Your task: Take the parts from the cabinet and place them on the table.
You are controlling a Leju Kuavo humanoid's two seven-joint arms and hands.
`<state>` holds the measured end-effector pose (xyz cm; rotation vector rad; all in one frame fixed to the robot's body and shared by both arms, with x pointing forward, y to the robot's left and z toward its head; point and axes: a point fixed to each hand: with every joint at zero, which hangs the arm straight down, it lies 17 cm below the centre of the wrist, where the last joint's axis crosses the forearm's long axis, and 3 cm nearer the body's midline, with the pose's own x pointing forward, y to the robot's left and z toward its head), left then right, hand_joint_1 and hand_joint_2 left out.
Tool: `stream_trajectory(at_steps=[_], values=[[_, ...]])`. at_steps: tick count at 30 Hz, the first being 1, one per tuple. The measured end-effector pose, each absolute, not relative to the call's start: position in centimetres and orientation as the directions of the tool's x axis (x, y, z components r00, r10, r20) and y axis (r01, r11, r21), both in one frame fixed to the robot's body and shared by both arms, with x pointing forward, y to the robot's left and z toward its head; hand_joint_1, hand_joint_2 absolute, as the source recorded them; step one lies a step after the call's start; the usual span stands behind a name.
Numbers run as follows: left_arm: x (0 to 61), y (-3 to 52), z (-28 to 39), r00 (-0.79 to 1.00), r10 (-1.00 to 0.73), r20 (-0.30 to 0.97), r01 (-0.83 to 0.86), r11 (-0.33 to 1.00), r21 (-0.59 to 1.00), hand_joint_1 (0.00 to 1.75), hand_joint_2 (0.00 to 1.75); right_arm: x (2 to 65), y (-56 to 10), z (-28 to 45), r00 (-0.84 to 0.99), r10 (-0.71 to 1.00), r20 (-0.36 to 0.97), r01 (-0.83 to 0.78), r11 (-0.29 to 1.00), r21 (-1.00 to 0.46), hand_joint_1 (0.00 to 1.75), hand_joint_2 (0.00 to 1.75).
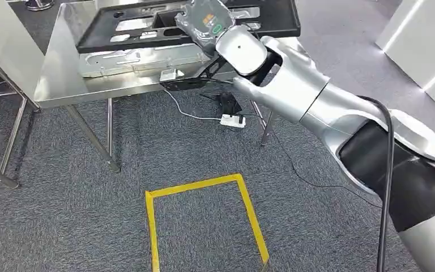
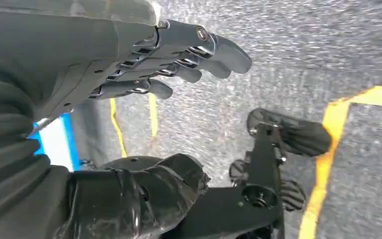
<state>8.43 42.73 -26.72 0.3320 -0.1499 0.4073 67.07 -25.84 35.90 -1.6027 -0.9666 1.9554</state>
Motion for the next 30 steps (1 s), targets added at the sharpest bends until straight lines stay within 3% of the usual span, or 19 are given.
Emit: stream_trajectory(at_steps=[12,30], values=[[8.3,42.8,-26.7,0.908,0.362,0.209,-0.411,0.865,0.289,0.00,1.75,67.3,-28.1,39.6,-0.180,0.719,-0.672,0.108,-0.664,-0.740,1.75,1.75],[8.4,42.9,-26.7,0.916,0.344,0.205,-0.394,0.869,0.299,0.00,1.75,66.9,-29.4,38.4,-0.201,0.750,-0.630,0.057,-0.633,-0.772,1.75,1.75]])
